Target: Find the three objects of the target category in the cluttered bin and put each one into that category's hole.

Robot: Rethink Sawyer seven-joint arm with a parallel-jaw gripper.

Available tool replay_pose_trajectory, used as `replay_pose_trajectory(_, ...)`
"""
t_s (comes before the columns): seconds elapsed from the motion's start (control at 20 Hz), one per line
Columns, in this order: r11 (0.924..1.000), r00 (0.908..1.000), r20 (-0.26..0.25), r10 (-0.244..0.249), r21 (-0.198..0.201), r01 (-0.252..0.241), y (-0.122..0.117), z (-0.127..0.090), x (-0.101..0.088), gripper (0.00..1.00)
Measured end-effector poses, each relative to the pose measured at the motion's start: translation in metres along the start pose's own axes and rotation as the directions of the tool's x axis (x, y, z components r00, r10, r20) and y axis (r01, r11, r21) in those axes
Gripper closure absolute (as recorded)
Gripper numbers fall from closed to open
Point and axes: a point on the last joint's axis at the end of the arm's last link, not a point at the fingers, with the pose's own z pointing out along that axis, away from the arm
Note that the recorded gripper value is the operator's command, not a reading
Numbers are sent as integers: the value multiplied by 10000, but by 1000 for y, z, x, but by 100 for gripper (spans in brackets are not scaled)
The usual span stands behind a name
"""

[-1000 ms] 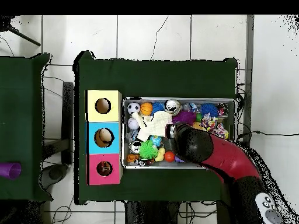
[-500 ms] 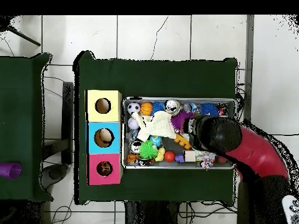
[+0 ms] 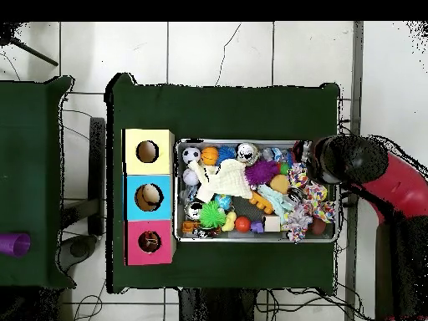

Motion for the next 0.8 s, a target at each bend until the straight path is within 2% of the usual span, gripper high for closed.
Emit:
replay_pose_trajectory(0.2, 9998, 9997, 208, -129, -121, 132, -11, 25, -18, 0)
replay_pose_trajectory(0.45, 9989, 9992, 172, -348, -314, 353, -12, 53, -29, 0)
replay_pose_trajectory(0.65, 9975, 9992, 145, -386, -586, 394, -9, 72, -29, 0)
replay_pose_trajectory(0.7, 9965, 9992, 85, -381, -747, 386, -10, 83, -25, 0)
replay_pose_trajectory(0.8, 9957, 9994, 47, -355, -850, 358, -11, 90, -22, 0)
